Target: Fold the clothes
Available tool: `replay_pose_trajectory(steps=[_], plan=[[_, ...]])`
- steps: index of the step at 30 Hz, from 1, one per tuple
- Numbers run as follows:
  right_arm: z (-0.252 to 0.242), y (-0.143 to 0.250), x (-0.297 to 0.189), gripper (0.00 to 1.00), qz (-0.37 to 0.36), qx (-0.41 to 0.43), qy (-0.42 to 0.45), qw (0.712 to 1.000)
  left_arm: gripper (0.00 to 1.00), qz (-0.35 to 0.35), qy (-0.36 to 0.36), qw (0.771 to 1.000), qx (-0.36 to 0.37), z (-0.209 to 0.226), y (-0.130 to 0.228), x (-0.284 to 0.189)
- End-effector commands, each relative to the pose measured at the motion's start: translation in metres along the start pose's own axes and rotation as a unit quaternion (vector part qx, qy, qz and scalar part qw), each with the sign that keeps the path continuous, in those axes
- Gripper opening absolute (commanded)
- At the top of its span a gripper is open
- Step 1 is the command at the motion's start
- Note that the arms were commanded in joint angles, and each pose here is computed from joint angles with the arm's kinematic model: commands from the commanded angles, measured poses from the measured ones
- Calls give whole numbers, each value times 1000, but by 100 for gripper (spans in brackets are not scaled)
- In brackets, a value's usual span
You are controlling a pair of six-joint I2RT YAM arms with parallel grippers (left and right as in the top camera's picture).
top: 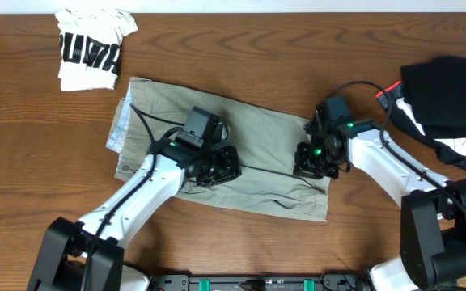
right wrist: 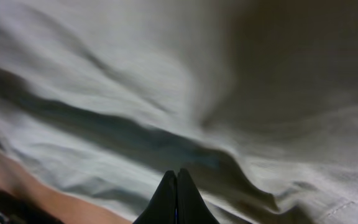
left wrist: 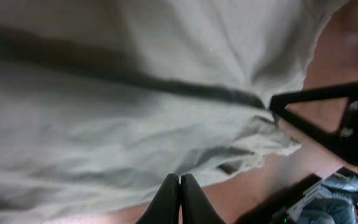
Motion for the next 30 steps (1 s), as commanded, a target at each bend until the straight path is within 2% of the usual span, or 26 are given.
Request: replay_pose_trajectory(steps=[1,15,21,30], plan=[[-6,7,7,1,0,17,7,1000,6,1,-24,999,-24,6,0,14],[-19,23,16,1,26,39,23,999,6,84,-89,991,-50,36,21,53],[-30,20,14,1,11,61,56,996,6,120,-119,985,-41,48,33,50],[-59,5,1,1,-14,109,69,992,6,127,-170,975,-65,71,34,37]])
Point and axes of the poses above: each gripper's point midway between its finger pads, its own x axis out along the fingers, its own z axis along the line the jaws close on, y = z × x, the point moved 6 cm from there along -x, back along the fingers, and after that the axes turned 1 degree about x, right-handed, at the moved point
